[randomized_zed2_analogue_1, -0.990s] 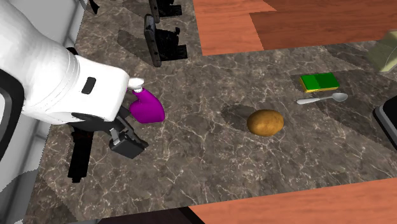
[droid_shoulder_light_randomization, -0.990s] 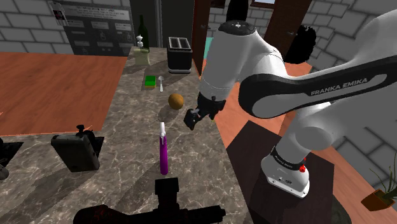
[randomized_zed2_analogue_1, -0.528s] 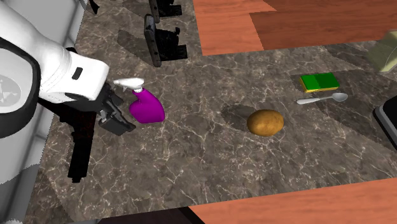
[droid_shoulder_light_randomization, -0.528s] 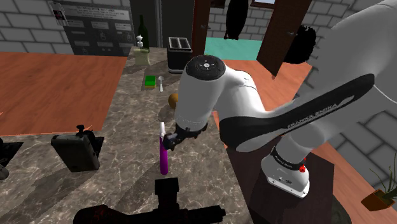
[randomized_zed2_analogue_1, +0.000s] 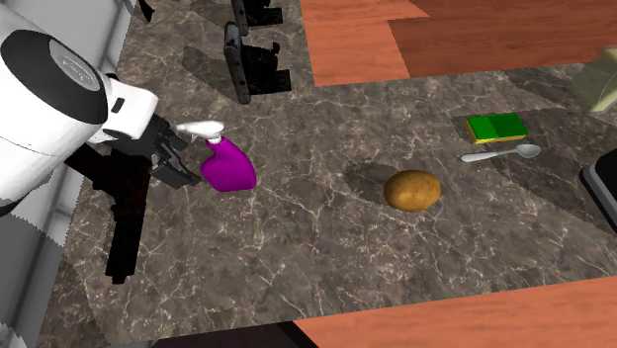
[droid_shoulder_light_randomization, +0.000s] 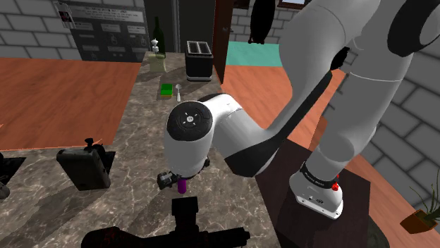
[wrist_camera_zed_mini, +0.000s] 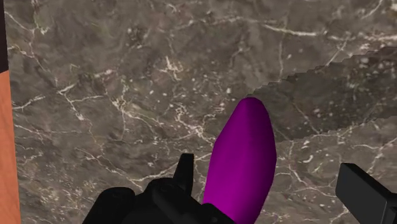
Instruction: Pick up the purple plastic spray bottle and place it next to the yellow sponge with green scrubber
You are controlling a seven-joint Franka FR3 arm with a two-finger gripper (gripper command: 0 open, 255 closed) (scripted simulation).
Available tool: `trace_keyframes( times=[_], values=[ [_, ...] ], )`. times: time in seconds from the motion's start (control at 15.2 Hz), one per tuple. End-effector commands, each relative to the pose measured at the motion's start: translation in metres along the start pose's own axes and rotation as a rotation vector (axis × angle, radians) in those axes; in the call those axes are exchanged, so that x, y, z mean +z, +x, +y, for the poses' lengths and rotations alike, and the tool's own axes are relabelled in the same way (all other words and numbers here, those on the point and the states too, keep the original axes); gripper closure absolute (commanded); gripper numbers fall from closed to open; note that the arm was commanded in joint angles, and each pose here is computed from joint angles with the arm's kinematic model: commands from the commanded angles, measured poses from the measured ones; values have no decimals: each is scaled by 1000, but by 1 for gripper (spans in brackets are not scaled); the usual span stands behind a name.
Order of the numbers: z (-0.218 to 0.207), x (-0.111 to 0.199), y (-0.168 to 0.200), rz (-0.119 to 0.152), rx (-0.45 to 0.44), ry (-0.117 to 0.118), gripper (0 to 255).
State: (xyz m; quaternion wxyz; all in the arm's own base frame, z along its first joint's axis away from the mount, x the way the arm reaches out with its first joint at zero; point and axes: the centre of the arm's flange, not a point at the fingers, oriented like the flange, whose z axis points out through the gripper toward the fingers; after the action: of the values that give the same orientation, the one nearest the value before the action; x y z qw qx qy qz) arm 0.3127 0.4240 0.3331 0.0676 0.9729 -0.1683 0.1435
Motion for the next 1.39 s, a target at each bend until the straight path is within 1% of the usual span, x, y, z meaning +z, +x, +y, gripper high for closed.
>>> trace_keyframes(
  times=[0.0, 0.33, 0.79, 0.86, 1.32],
  values=[
    [-4, 12, -2, 9, 3, 1, 0],
    [-4, 36, -2, 9, 3, 1, 0],
    [-4, 36, -2, 9, 3, 1, 0],
    [-4, 36, -2, 9, 3, 1, 255],
    [-4, 36, -2, 9, 3, 1, 255]
  ],
)
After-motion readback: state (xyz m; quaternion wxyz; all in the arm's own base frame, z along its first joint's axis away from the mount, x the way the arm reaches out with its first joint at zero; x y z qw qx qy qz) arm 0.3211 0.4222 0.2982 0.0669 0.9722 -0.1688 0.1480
